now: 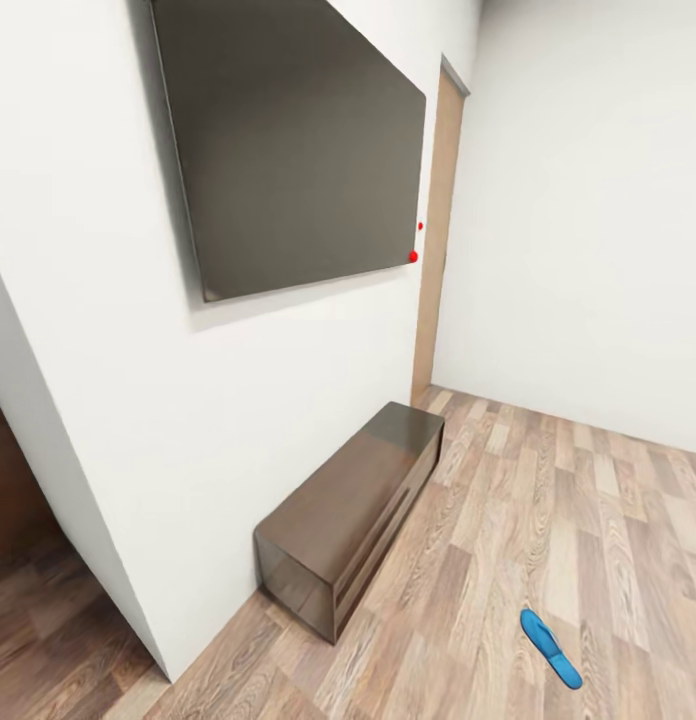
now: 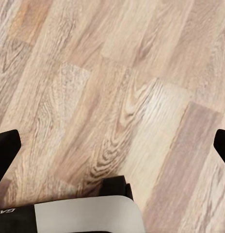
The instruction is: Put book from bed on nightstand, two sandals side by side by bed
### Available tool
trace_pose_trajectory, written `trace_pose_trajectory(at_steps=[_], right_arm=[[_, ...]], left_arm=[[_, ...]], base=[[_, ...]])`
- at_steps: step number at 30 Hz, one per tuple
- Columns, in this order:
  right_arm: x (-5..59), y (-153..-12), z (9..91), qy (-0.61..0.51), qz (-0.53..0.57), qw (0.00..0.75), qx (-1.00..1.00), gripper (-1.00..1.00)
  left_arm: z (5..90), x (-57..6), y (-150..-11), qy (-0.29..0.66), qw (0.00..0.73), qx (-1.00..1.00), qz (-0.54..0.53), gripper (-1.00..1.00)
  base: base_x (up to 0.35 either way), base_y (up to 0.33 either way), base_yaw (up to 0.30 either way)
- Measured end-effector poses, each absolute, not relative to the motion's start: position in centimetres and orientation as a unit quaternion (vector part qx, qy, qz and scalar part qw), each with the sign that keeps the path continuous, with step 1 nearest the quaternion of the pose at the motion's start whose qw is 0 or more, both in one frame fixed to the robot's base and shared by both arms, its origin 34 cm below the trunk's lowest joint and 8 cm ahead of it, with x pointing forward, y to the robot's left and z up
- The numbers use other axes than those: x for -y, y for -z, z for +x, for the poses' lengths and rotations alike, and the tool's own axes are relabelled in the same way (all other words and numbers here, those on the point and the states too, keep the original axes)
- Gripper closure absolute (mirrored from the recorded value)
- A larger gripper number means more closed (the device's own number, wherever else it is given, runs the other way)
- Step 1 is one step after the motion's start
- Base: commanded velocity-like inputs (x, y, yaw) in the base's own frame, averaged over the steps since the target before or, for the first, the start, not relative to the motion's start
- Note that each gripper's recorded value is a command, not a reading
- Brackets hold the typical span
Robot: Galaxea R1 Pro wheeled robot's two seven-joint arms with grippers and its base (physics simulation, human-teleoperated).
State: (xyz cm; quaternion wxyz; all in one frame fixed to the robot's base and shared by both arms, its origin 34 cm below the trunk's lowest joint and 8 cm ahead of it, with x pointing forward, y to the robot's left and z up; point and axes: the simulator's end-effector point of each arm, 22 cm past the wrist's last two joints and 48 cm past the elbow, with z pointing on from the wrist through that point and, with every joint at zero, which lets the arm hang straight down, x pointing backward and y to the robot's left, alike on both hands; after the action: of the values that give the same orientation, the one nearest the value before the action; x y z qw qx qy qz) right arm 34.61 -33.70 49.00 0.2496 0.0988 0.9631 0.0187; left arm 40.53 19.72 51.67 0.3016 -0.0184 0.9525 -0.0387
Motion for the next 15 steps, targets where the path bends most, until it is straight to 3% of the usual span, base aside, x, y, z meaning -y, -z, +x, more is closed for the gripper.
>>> trace_pose_trajectory(at_steps=[15], right_arm=[[33.68, -49.00, 34.61, -0.019, 0.098, 0.249, -0.963, -1.00]], left_arm=[[40.54, -19.72, -51.69, 0.039, 0.302, -0.952, -0.018, -1.00]], base=[[0.000, 0.000, 0.290]])
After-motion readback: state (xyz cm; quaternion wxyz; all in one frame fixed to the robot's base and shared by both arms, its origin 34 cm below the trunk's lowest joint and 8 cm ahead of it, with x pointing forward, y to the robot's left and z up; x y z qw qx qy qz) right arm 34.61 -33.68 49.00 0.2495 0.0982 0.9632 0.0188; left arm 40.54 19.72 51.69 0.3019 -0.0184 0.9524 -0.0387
